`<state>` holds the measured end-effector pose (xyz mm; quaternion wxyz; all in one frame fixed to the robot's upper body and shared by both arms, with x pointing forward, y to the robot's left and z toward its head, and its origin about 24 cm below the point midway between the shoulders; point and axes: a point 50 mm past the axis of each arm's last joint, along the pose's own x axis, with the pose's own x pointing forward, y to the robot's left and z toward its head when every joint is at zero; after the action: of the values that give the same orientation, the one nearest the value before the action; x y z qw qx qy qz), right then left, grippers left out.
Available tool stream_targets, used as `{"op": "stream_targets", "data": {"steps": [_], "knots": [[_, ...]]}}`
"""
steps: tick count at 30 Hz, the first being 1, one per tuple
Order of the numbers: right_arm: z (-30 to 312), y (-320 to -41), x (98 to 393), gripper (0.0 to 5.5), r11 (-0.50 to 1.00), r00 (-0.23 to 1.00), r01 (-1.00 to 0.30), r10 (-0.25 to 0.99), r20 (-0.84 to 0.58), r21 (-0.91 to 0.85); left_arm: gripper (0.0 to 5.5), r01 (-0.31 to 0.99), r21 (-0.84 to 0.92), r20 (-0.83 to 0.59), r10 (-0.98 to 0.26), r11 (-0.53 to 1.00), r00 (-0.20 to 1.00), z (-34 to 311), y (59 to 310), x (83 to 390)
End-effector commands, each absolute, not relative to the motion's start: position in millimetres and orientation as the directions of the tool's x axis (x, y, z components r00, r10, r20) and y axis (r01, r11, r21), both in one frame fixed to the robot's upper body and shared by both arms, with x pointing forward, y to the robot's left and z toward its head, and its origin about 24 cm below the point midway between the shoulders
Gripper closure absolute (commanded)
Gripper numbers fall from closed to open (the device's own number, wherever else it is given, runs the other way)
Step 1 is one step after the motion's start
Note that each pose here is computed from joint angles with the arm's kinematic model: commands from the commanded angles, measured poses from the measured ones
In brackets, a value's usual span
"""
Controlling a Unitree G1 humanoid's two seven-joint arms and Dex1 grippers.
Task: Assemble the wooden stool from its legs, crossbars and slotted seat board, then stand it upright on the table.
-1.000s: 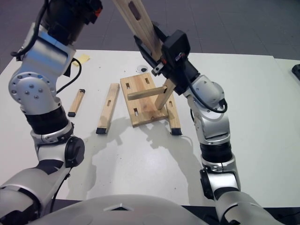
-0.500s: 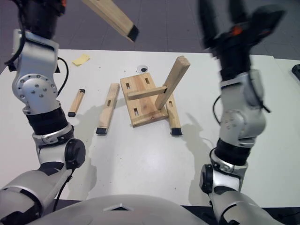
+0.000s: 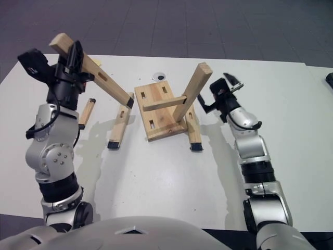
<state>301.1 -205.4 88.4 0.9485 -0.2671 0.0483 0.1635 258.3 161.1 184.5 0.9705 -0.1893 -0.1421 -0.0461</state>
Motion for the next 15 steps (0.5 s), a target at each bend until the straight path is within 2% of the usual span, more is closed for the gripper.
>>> {"op": "stream_targets", "data": {"steps": [1, 10, 15], "knots": [[93.8, -196.5, 284.1, 0.10, 0.775, 0.915, -0.402, 0.361, -0.181, -0.487, 4.47, 0.127, -0.324, 0.238, -0.049, 0.938, 0.970, 176.6, 159.5, 240.1], [112.5, -161.3, 273.8, 0.10, 0.766, 0.873, -0.478, 0.470, -0.134, -0.430, 4.47, 0.135, -0.373, 0.198, -0.064, 0.918, 0.978, 171.2, 142.2, 239.8], [115.1, -150.5, 272.0, 0.10, 0.763, 0.860, -0.500, 0.494, -0.129, -0.411, 4.47, 0.126, -0.382, 0.186, -0.057, 0.916, 0.981, 168.2, 136.4, 241.6]]}}
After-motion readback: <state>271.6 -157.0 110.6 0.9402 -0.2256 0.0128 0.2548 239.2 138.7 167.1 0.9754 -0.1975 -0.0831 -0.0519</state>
